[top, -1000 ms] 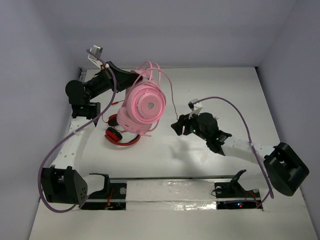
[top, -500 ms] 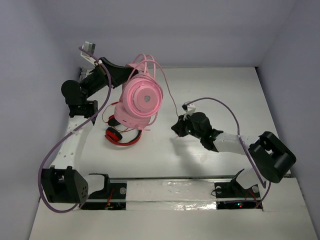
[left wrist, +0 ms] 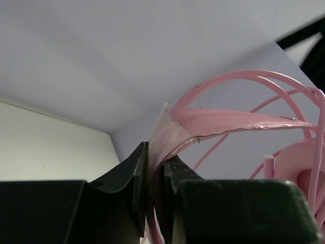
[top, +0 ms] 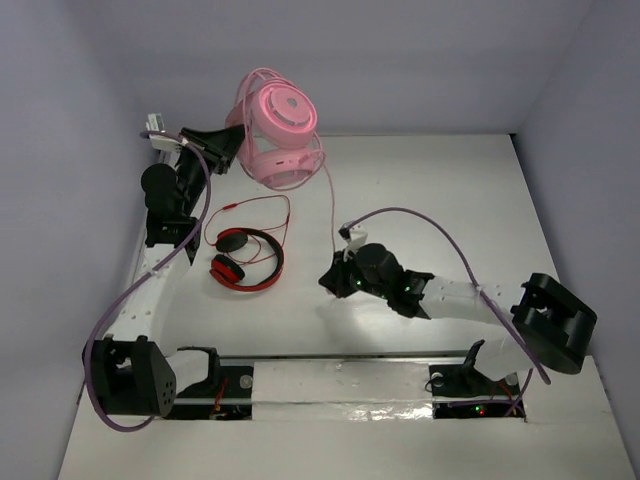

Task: Wrap the headphones

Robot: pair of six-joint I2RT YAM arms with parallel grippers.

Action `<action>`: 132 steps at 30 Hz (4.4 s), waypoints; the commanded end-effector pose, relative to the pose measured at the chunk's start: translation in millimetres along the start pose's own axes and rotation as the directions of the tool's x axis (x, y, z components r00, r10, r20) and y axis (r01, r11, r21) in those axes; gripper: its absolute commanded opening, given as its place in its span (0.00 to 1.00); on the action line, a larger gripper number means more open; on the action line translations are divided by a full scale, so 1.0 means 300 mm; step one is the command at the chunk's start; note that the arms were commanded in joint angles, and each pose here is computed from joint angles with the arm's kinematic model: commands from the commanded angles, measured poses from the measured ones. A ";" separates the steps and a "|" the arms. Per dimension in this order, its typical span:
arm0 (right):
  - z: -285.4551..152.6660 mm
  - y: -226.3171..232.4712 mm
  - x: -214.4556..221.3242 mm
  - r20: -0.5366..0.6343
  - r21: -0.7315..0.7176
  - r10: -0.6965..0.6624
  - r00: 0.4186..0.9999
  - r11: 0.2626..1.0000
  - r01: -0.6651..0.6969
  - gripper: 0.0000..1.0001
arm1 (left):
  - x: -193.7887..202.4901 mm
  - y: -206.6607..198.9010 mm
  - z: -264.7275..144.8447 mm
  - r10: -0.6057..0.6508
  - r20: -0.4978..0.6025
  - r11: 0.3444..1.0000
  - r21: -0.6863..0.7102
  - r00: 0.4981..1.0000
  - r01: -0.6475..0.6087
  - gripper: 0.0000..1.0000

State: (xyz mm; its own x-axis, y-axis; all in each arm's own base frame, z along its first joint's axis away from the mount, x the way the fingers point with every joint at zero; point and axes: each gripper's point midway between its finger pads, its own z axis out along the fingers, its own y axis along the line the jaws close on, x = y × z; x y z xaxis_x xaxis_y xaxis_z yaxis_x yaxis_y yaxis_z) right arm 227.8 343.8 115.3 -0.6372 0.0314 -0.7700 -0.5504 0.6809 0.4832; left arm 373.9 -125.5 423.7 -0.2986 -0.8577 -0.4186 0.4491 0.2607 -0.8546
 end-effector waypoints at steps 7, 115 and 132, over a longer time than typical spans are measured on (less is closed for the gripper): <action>0.008 0.224 0.126 -0.117 0.020 -0.056 0.992 0.998 0.058 0.00 | -0.191 0.087 -0.041 0.095 0.343 0.986 -0.162 0.935 -0.041 0.00; -0.248 -0.038 -0.393 0.436 0.006 -0.030 0.899 1.000 0.031 0.46 | 0.325 -0.266 -0.125 0.352 -0.316 0.934 0.180 0.881 -0.308 0.00; -0.151 0.004 -0.330 0.345 -0.103 0.065 0.936 0.994 -0.031 0.00 | 0.306 -0.137 -0.077 0.136 -0.233 0.990 0.078 0.963 -0.121 0.00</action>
State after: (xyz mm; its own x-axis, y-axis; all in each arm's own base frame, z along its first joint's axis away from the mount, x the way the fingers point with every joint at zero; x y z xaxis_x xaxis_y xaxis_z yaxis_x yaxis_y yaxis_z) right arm 265.4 292.1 191.9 -0.4401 0.2884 -0.8504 -0.5402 0.6714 0.5073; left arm 305.3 -212.4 368.1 -0.4972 -0.5492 -0.6716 0.5081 0.4431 -0.7385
